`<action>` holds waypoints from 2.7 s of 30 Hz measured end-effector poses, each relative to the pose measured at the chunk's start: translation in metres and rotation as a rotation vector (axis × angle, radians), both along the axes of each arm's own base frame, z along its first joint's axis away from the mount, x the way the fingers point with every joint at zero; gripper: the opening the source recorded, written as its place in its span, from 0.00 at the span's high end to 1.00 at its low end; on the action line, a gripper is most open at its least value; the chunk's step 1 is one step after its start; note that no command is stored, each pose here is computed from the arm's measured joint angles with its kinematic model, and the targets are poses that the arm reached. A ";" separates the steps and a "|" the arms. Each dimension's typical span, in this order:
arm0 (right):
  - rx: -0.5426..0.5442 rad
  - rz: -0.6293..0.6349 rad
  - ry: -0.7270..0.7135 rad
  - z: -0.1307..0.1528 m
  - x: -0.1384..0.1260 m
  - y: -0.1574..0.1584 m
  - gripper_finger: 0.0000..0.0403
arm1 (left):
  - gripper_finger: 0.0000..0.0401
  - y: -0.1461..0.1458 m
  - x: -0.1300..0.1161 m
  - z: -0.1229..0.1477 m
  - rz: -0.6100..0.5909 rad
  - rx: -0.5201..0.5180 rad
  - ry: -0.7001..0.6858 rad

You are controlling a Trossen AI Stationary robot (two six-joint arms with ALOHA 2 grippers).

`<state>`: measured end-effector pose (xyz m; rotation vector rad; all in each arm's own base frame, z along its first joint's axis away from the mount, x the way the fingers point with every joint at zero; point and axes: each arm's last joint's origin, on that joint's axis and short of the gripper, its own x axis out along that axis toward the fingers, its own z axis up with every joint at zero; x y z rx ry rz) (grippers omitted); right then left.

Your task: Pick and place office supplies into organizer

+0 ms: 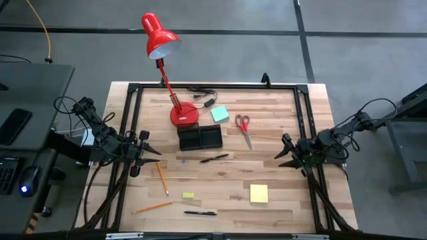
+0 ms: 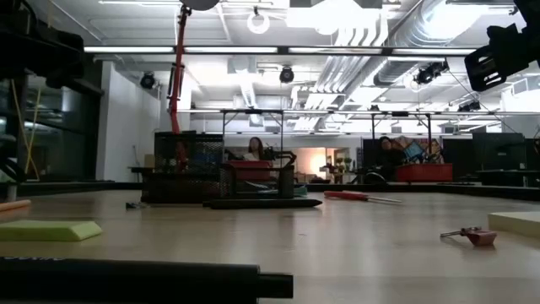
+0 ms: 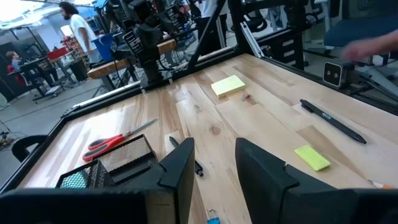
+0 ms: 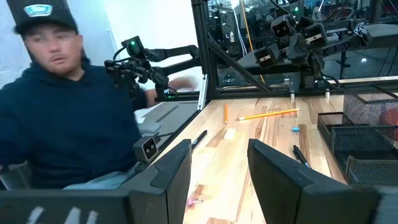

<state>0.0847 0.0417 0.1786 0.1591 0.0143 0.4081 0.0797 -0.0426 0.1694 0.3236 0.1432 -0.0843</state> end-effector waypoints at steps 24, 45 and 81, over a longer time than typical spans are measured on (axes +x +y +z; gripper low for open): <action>0.323 -0.324 0.044 0.002 0.003 -0.009 0.63 | 0.74 0.000 0.000 0.000 0.000 0.000 -0.001; 0.369 -0.758 0.051 -0.005 0.005 -0.020 0.63 | 0.74 0.001 0.001 0.005 0.047 -0.053 -0.041; 0.257 -1.000 0.770 0.080 0.144 -0.084 0.63 | 0.74 0.007 0.001 0.013 0.276 0.020 -0.119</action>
